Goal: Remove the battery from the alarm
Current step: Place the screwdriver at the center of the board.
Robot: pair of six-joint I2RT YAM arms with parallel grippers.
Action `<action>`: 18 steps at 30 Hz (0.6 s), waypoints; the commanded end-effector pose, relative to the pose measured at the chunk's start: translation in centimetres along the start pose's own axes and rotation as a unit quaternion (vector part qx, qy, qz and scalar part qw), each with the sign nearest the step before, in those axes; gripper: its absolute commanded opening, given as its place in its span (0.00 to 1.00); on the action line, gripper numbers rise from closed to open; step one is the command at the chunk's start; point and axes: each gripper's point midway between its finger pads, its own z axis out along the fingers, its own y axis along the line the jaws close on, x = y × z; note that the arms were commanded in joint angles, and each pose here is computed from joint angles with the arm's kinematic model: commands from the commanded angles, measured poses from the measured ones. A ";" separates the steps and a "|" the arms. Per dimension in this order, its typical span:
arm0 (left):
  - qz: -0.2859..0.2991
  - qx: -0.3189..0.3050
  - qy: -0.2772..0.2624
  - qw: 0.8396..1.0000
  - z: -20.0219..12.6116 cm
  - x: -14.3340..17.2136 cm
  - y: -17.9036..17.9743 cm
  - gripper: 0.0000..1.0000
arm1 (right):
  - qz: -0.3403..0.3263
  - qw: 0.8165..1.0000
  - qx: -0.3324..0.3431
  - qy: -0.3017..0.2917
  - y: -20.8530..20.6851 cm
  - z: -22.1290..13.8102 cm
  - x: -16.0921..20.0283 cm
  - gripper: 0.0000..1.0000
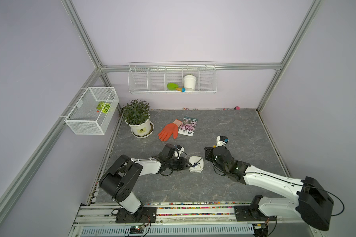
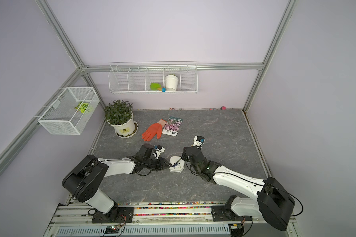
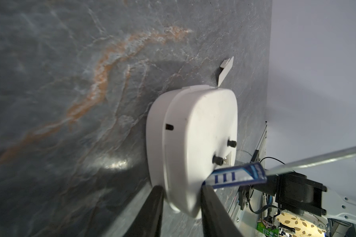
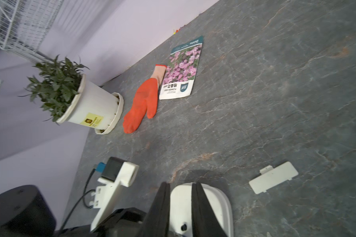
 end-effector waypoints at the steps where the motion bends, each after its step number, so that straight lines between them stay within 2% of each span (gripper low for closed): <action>1: -0.012 -0.032 0.017 0.999 0.2 1.3 1.3 0.36 | 0.004 1.000 0.010 -0.016 -1.2 -0.8 -0.8 0.00; 7: -0.010 -0.059 0.021 0.998 0.1 1.3 2.0 0.41 | -0.064 0.993 0.089 -0.041 -5.3 -2.7 -2.8 0.00; 9: -0.010 -0.068 0.022 0.997 0.0 1.3 2.3 0.42 | -0.099 0.989 0.104 -0.020 -6.2 -2.8 -3.0 0.00; 12: -0.010 -0.074 0.021 0.997 -0.1 1.4 2.4 0.41 | -0.157 0.974 0.158 0.047 -8.1 -2.8 -3.1 0.00; 14: -0.010 -0.074 0.019 0.997 -0.1 1.4 2.4 0.41 | -0.196 0.956 0.190 0.110 -9.7 -2.8 -2.9 0.00; 15: -0.011 -0.076 0.019 0.997 -0.2 1.4 2.5 0.42 | -0.200 0.943 0.218 0.150 -11.1 -3.0 -2.8 0.00; 18: -0.011 -0.076 0.015 0.997 -0.3 1.4 2.6 0.41 | -0.206 0.919 0.244 0.229 -13.3 -3.0 -2.3 0.00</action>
